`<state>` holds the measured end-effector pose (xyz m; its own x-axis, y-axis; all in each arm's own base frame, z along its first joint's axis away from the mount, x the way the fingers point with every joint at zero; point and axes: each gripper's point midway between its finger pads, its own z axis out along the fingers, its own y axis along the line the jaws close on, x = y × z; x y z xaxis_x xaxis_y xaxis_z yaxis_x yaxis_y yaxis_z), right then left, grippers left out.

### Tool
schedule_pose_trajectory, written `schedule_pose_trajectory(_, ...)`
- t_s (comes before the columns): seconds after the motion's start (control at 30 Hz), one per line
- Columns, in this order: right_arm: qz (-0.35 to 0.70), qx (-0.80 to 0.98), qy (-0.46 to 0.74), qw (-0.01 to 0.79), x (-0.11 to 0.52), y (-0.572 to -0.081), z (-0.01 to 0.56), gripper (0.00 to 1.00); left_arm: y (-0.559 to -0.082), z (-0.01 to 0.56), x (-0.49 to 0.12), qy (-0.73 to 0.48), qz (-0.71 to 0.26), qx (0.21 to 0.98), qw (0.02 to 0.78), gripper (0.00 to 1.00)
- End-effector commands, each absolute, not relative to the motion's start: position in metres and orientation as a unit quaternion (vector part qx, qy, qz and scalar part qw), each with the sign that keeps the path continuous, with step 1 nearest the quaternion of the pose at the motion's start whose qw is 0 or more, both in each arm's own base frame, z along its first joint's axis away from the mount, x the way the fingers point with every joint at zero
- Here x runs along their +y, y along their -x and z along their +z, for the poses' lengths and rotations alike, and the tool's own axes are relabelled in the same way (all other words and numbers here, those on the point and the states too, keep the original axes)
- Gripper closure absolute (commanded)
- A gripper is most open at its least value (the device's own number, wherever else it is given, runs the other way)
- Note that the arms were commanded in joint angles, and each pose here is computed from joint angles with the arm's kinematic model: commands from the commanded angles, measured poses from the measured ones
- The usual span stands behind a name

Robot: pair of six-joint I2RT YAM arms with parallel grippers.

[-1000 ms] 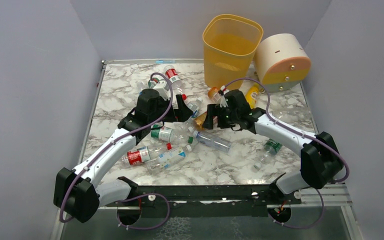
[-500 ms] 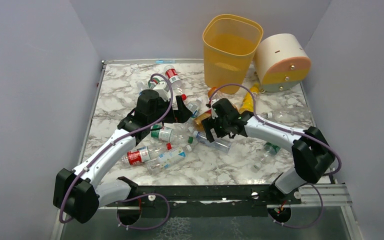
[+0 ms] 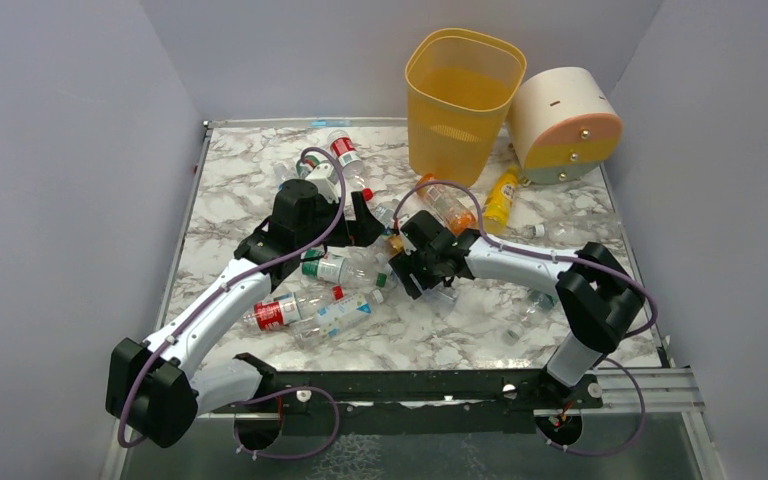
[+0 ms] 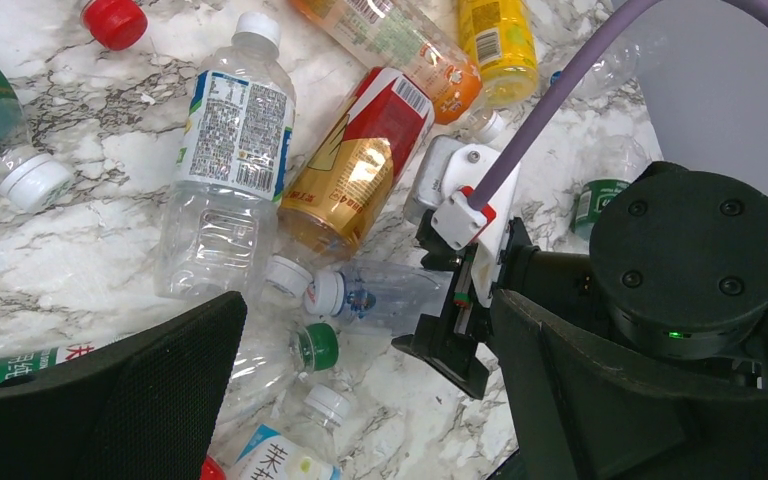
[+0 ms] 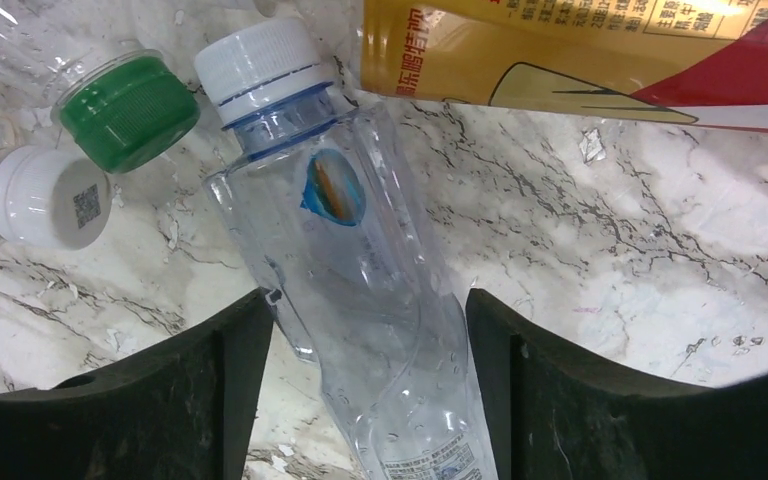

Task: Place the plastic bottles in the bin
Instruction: Pick up the plastic bottle at the center of the board.

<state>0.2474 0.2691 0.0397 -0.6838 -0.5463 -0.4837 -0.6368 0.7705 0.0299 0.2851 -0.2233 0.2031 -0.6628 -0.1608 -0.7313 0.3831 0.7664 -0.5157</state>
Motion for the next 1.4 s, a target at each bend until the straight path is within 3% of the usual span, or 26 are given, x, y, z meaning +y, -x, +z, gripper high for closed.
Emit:
schedule_pose_trajectory(0.0, 0.080, 0.913, 0.325, 0.233, 0.268, -0.252, 0.041, 0.29, -0.281, 0.208, -0.221, -0.072, -0.333, 0.844, 0.414, 0.01)
schedule_pose_trajectory(0.23, 0.080, 0.916, 0.317, 0.231, 0.267, -0.251, 0.053, 0.49, -0.283, 0.204, -0.223, -0.074, -0.334, 0.846, 0.410, 0.01)
schedule_pose_trajectory(0.33, 0.097, 0.914, 0.308, 0.244, 0.269, -0.249, 0.073, 0.53, -0.282, 0.207, -0.222, -0.074, -0.333, 0.844, 0.413, 0.01)
schedule_pose_trajectory(0.9, 0.142, 0.879, 0.235, 0.389, 0.258, -0.260, 0.220, 0.57, -0.284, 0.224, -0.222, -0.072, -0.338, 0.835, 0.428, 0.01)
schedule_pose_trajectory(1.37, 0.127, 0.807, 0.143, 0.558, 0.256, -0.325, 0.368, 0.56, -0.276, 0.235, -0.222, -0.067, -0.356, 0.825, 0.434, 0.01)
